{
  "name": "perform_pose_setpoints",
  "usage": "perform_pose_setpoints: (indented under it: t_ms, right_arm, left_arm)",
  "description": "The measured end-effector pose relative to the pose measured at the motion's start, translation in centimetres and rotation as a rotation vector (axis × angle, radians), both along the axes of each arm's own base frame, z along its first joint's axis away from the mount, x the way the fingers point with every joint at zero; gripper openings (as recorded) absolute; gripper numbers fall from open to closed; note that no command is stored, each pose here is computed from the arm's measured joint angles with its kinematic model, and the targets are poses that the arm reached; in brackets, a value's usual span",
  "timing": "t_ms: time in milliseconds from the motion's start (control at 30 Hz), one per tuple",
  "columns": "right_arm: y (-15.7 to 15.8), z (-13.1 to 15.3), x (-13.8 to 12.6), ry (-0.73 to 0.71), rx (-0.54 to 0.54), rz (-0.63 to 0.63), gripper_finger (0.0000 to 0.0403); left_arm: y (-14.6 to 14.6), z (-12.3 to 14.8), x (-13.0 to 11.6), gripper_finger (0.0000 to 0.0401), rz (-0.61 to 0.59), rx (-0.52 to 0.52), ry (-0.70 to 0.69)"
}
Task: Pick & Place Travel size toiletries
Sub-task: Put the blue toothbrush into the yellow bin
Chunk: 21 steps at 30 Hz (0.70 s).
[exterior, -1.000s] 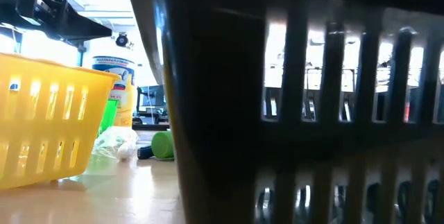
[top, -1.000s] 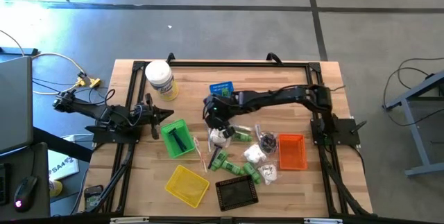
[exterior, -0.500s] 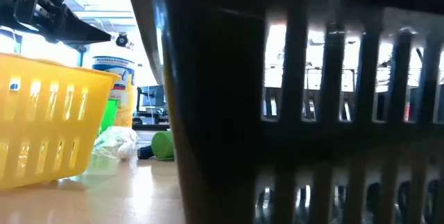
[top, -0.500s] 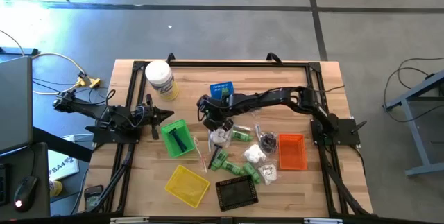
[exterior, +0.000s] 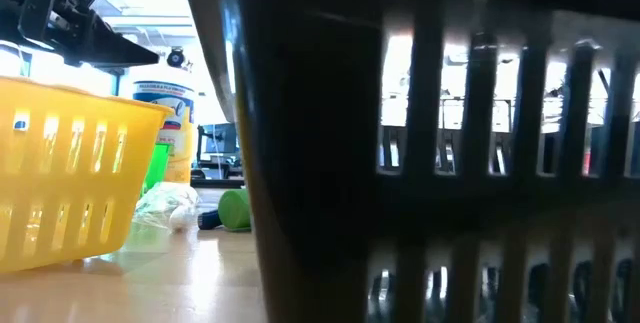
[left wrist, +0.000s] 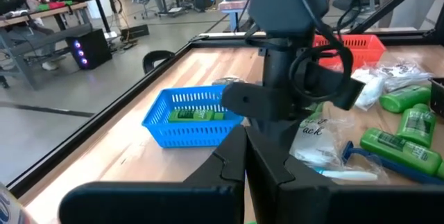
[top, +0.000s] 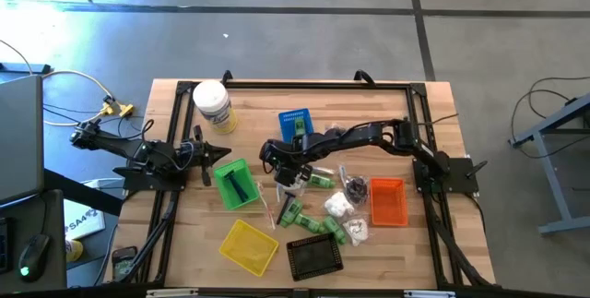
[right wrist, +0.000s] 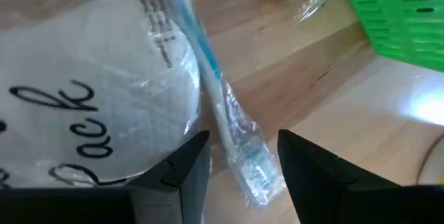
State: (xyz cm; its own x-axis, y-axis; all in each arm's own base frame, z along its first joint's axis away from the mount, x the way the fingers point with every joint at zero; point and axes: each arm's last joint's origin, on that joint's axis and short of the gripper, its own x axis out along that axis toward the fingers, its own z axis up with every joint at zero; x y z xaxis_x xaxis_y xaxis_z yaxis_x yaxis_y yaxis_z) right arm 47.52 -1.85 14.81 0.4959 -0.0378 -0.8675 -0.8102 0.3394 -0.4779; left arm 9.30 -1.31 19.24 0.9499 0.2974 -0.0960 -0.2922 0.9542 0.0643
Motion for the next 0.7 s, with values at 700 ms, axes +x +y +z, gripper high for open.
perform_pose_setpoints:
  t_ms: [700]
  right_arm:
    - [1.5, -1.0, 0.0, 0.028, 0.082, 0.11, 0.0106]
  left_arm:
    - [0.0, -0.1, 0.0, 0.0, -0.001, 0.01, 0.012]
